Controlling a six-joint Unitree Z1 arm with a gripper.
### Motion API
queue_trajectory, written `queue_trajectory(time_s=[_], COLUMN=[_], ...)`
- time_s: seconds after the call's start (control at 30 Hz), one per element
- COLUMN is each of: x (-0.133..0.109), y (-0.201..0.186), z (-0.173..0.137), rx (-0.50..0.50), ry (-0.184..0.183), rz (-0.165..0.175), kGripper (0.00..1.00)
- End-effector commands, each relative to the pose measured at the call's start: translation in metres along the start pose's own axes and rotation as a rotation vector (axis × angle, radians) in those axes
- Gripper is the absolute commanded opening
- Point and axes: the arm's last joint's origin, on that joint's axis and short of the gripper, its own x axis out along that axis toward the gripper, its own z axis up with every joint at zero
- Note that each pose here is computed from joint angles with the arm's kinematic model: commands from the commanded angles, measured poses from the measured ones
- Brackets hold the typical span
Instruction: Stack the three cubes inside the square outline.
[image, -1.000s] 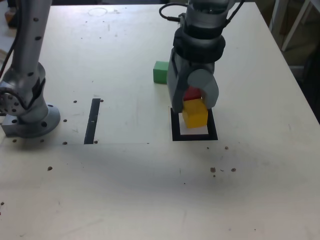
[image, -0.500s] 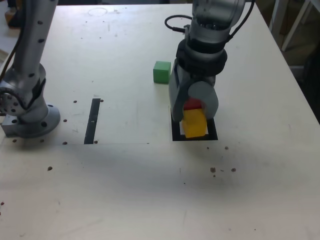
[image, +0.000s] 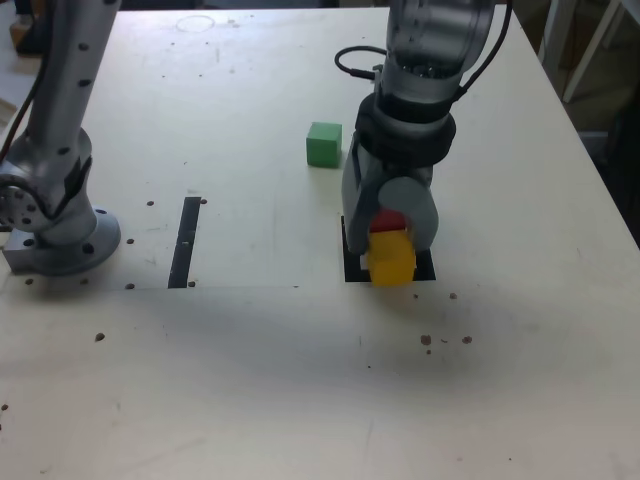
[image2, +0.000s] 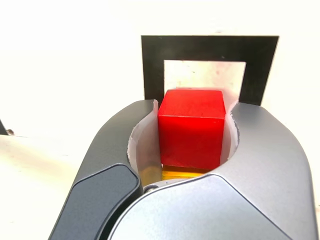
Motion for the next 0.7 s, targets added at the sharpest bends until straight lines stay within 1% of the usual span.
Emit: queue_trajectory(time_s=[0.0,0.2,0.27,0.3,0.33,0.47,0.5,0.57,0.67], x=[0.0036,0.0059,0.0066,0.0071,0.0077,0.0102,0.0107,0.0114,0.0111], y=[-0.0023,-0.0040,-0.0042,-0.0043,-0.0043,-0.0050,-0.0052,-0.0054,-0.0053], z=[0.0020,0.0033,0.0033,0.0033,0.0033,0.0032,0.0031,0.0026,0.0015], rx=[0.006,0.010,0.010,0.010,0.011,0.013,0.014,0.014,0.014], ry=[0.005,0.008,0.009,0.010,0.011,0.010,0.009,0.007,0.003], rz=[-0.003,-0.006,-0.007,-0.008,-0.010,-0.020,-0.023,-0.027,-0.031], kGripper=[0.33,0.33,0.36,0.40,0.48,0.84,0.91,0.98,0.99])
